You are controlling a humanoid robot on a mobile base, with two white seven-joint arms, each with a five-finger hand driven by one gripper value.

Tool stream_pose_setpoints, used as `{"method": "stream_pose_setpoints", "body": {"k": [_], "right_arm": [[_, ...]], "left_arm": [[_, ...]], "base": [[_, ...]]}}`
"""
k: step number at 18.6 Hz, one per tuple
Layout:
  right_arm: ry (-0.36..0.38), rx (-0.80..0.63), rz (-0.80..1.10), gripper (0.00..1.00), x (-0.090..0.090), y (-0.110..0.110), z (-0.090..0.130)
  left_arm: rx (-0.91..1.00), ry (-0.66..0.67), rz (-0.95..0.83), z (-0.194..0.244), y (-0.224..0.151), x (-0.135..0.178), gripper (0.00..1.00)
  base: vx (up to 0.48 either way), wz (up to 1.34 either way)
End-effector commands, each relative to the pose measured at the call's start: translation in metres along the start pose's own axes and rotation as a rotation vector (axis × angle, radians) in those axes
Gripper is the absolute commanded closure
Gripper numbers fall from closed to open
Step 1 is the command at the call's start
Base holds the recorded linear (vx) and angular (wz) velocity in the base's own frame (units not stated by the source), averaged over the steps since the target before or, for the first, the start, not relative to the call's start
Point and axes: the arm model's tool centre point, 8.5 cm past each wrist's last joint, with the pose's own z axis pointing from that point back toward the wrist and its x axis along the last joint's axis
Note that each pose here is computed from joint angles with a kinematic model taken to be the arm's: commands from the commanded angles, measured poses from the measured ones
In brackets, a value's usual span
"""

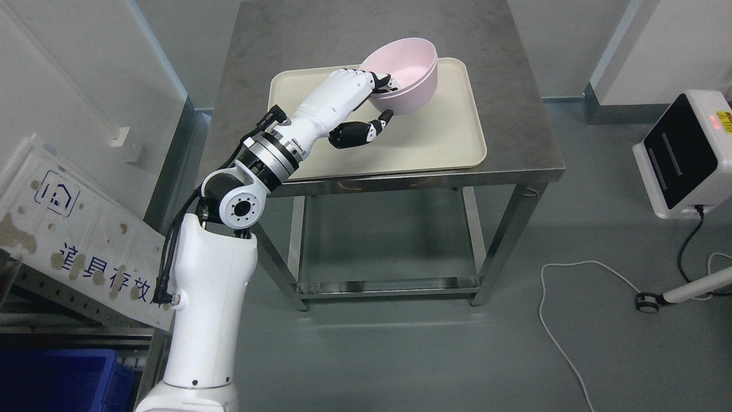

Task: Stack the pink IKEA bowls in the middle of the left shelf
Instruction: 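Lift the stacked pink bowls off the tray with the left hand, then hold the bowls while the robot turns toward the blue bin shelves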

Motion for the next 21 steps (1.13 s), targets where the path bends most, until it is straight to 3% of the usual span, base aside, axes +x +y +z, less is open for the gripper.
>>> {"method": "stream_pose_setpoints", "body": {"k": [1, 21], "right_arm": [[0.001, -0.018, 0.001, 0.00, 0.0000, -0.0115, 0.0002], [0.001, -0.018, 0.001, 0.00, 0.0000, -0.0115, 0.0002]], "left_arm": [[0.046, 0.021, -0.024, 0.0141, 0.0167, -0.0060, 0.97], [0.045, 0.017, -0.019, 0.0127, 0.0165, -0.0047, 0.97]], "base": [[0.000, 0.00], [-0.004, 0.00]]}}
